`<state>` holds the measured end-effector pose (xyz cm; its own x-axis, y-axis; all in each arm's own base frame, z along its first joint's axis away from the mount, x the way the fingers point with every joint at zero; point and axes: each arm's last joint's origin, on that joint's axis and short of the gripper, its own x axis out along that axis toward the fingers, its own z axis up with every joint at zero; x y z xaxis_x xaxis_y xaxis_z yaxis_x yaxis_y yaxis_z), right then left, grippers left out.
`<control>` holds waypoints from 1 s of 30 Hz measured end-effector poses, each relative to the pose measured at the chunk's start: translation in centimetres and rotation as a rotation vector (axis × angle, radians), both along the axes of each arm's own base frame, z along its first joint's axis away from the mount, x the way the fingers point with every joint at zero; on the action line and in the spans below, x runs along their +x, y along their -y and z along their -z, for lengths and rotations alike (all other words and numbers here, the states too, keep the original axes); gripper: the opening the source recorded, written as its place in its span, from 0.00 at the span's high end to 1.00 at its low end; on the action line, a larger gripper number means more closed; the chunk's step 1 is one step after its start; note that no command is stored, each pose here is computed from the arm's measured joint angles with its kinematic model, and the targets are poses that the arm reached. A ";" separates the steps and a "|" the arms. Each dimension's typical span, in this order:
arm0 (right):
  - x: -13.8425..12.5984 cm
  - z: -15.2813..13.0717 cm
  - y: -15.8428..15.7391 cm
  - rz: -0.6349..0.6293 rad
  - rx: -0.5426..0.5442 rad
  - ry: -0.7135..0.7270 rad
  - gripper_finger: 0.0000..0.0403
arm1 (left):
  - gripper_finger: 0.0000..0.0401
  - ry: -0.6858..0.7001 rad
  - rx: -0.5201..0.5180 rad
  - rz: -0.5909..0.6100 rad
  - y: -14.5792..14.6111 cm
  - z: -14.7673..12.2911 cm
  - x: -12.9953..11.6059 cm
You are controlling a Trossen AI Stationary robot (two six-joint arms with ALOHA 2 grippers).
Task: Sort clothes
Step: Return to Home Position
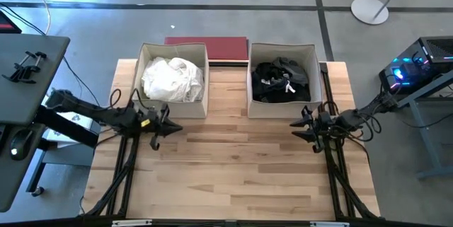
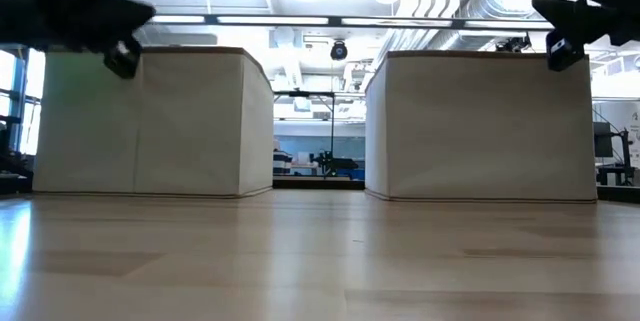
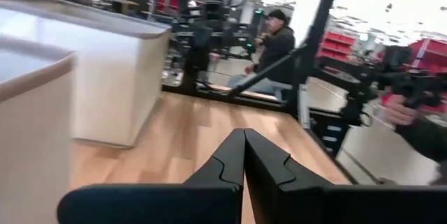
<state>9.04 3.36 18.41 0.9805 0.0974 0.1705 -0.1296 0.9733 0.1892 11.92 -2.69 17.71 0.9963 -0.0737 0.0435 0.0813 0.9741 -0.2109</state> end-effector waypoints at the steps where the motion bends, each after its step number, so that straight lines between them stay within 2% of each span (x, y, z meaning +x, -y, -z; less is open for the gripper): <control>1: 0.0 0.0 0.0 0.001 -0.006 0.001 0.67 | 1.00 0.000 0.000 -0.010 -0.3 0.4 0.0; 7: 0.0 0.0 0.0 0.006 -0.037 0.003 0.67 | 1.00 0.002 0.061 -0.057 -2.5 0.4 0.3; 13: 0.1 0.6 0.0 0.004 -0.062 -0.053 0.67 | 1.00 -0.021 0.161 -0.014 -4.1 0.7 0.1; 19: 0.1 1.4 0.0 0.015 -0.045 -0.130 0.67 | 1.00 -0.106 0.153 0.005 -4.3 1.5 0.0; 23: 0.1 1.2 0.2 0.085 -0.101 -0.112 0.67 | 1.00 -0.116 0.148 0.005 -4.3 1.6 0.0; 26: -0.2 0.6 0.5 0.136 -0.160 -0.111 0.67 | 1.00 -0.115 0.148 0.003 -4.3 1.6 0.0; 30: -1.1 -2.3 1.2 0.170 -0.188 -0.140 0.67 | 1.00 -0.120 0.149 0.002 -4.3 1.7 0.0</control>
